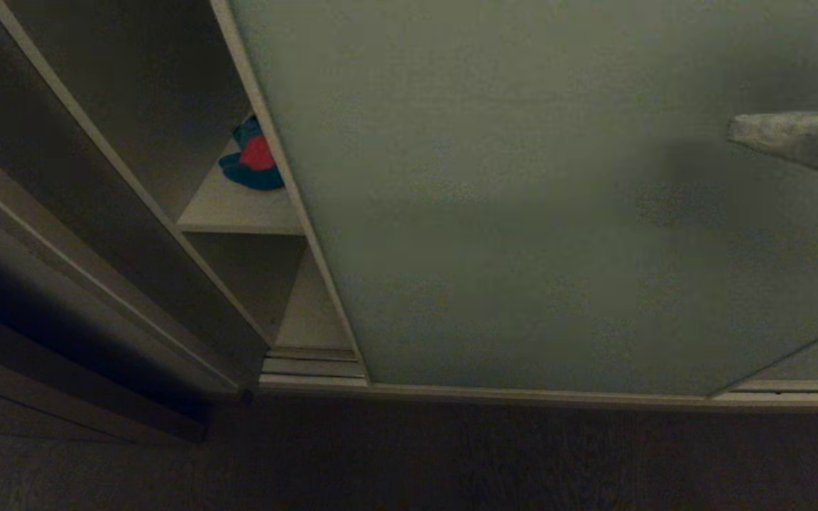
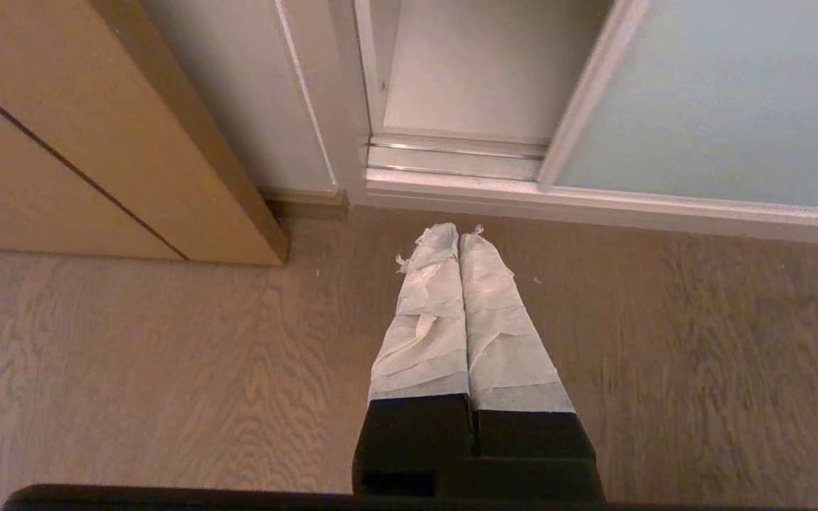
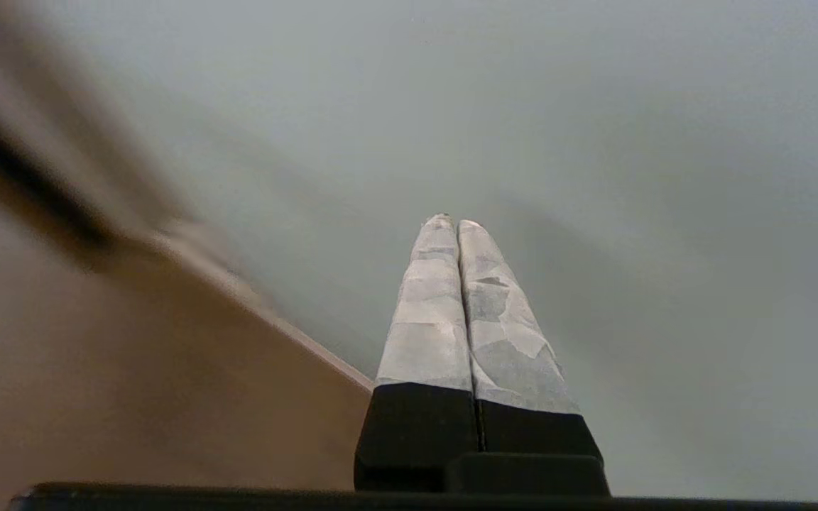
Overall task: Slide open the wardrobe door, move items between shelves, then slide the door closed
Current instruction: Close the door
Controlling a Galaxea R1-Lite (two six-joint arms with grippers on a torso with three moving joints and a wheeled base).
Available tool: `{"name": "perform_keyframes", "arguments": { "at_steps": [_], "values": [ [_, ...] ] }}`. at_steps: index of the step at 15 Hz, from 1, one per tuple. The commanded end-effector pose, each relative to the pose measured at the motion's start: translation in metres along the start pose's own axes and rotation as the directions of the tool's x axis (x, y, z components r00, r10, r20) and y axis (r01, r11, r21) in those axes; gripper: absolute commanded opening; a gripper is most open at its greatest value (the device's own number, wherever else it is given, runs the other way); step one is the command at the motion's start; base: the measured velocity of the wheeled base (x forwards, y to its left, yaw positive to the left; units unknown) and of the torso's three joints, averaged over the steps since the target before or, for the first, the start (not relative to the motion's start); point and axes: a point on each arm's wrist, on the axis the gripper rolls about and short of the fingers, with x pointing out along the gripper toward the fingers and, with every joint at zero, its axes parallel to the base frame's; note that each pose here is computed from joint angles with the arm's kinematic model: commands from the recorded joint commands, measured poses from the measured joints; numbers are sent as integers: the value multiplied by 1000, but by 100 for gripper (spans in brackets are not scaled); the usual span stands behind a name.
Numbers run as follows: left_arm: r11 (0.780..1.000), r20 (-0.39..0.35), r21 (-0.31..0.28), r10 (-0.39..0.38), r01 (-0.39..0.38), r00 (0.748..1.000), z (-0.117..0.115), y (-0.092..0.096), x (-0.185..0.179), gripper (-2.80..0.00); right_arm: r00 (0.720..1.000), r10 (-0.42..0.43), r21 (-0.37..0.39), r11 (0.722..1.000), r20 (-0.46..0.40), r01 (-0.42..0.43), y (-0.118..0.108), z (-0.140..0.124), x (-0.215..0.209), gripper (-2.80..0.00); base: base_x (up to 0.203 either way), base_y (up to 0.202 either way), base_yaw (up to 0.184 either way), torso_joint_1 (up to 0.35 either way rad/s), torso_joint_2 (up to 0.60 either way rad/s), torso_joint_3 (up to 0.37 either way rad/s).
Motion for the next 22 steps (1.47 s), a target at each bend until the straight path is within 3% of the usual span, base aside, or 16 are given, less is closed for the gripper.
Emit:
{"name": "perform_keyframes", "arguments": {
  "at_steps": [1, 4, 8, 11, 14, 15, 16, 17, 18, 19, 21, 22],
  "values": [
    [1000, -2, 1, 1, -1, 1000, 0, 0, 0, -280, 981, -194, -12, 981, -8, 194, -23, -12, -43, -280, 0, 0, 0, 0, 0, 0],
    [1000, -2, -1, 0, 0, 1000, 0, 0, 0, -280, 923, -380, -38, 925, -65, 378, -27, -37, -88, -280, 0, 0, 0, 0, 0, 0],
    [1000, -1, -1, 1, -1, 1000, 0, 0, 0, -280, 780, -576, -113, 816, -245, 567, -24, -82, -115, -280, 0, 0, 0, 0, 0, 0],
    [1000, -1, 0, 1, -1, 1000, 0, 0, 0, -280, 641, -694, -127, 705, -329, 698, -27, -104, -123, -280, 0, 0, 0, 0, 0, 0],
    [1000, -2, 0, 1, -1, 1000, 0, 0, 0, -280, 449, -781, -95, 535, -434, 840, -31, -132, -130, -280, 0, 0, 0, 0, 0, 0],
    [1000, -2, -1, 1, -1, 1000, 0, 0, 0, -280, 393, -794, -86, 481, -464, 872, -36, -139, -131, -280, 0, 0, 0, 0, 0, 0],
    [1000, -2, -1, 0, 0, 1000, 0, 0, 0, -280, 360, -794, -69, 447, -489, 892, -46, -142, -129, -280, 0, 0, 0, 0, 0, 0],
    [1000, -2, 1, 1, -1, 1000, 0, 0, 0, -280, 341, -797, -38, 413, -500, 910, -58, -141, -126, -280, 0, 0, 0, 0, 0, 0],
    [1000, -2, -1, 1, -1, 1000, 0, 0, 0, -280, 338, -799, 12, 384, -496, 923, -72, -136, -122, -280, 0, 0, 0, 0, 0, 0],
    [1000, -2, 1, 1, -1, 1000, 0, 0, 0, -280, 354, -807, 63, 370, -473, 927, -88, -125, -117, -280, 0, 0, 0, 0, 0, 0],
    [1000, -2, -1, 1, -1, 1000, 0, 0, 0, -280, 414, -814, 148, 389, -408, 910, -118, -103, -105, -280, 0, 0, 0, 0, 0, 0],
    [1000, -2, -1, -1, 1, 1000, 0, 0, 0, -280, 457, -808, 181, 420, -372, 889, -133, -97, -99, -280, 0, 0, 0, 0, 0, 0]
  ]
}}
